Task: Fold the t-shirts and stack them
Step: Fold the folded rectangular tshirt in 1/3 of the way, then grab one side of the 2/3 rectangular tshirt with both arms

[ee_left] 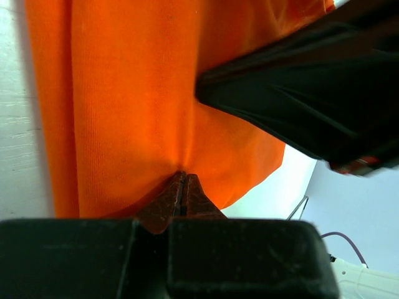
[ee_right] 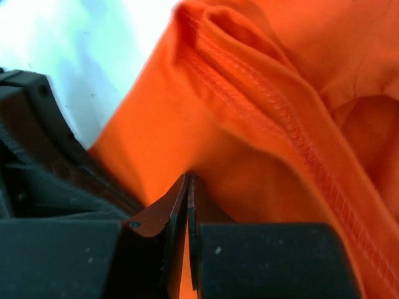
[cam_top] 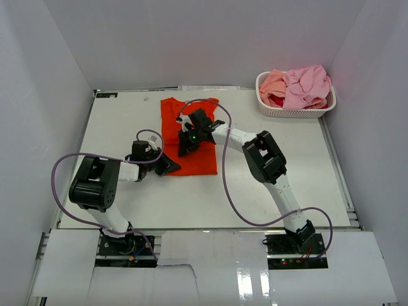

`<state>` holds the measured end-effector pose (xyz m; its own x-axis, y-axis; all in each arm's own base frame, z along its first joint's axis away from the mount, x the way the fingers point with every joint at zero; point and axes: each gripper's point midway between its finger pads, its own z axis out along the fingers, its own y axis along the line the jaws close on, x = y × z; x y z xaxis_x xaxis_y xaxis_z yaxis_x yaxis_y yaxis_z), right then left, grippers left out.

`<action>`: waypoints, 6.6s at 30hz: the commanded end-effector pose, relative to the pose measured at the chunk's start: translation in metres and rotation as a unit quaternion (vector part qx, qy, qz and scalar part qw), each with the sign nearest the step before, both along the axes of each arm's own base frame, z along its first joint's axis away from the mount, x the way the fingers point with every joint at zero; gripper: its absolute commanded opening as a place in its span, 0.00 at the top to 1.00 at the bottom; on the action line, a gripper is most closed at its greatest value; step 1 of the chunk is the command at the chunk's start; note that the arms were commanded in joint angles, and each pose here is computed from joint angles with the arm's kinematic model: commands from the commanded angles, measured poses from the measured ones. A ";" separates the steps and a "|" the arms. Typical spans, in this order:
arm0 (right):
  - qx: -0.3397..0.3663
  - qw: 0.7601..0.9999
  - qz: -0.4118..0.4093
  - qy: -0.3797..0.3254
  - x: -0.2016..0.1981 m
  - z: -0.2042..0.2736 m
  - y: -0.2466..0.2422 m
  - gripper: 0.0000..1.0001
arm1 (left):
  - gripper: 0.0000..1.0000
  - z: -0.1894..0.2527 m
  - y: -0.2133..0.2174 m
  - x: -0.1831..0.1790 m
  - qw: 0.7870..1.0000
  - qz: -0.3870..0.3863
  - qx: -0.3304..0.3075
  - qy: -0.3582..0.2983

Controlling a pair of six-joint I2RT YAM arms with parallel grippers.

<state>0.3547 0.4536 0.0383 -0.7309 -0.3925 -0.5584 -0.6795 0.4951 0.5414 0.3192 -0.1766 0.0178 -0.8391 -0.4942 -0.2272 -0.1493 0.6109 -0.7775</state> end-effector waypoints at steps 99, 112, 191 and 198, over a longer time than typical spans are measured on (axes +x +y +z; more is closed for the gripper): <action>0.100 0.965 -0.153 0.187 -0.109 0.003 -0.147 0.24 | 0.35 -0.009 0.101 -0.054 0.989 0.104 0.064 0.086; 0.073 0.966 -0.173 0.179 -0.113 -0.006 -0.134 0.32 | 0.36 -0.012 0.104 -0.054 0.987 0.107 0.076 0.091; 0.034 0.965 -0.197 0.170 -0.125 -0.024 -0.152 0.92 | 1.00 -0.021 0.073 -0.079 0.991 0.056 0.055 0.109; 0.034 0.966 -0.196 0.166 -0.144 -0.020 -0.166 0.92 | 1.00 -0.015 0.052 -0.096 0.990 0.041 0.068 0.117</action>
<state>0.2232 0.2976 0.0205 -0.9601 -0.0007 -0.2796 -0.2214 0.6126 0.7587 0.2442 -0.1280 0.0174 -0.8364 -0.5304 -0.1384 -0.2980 0.6520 -0.6972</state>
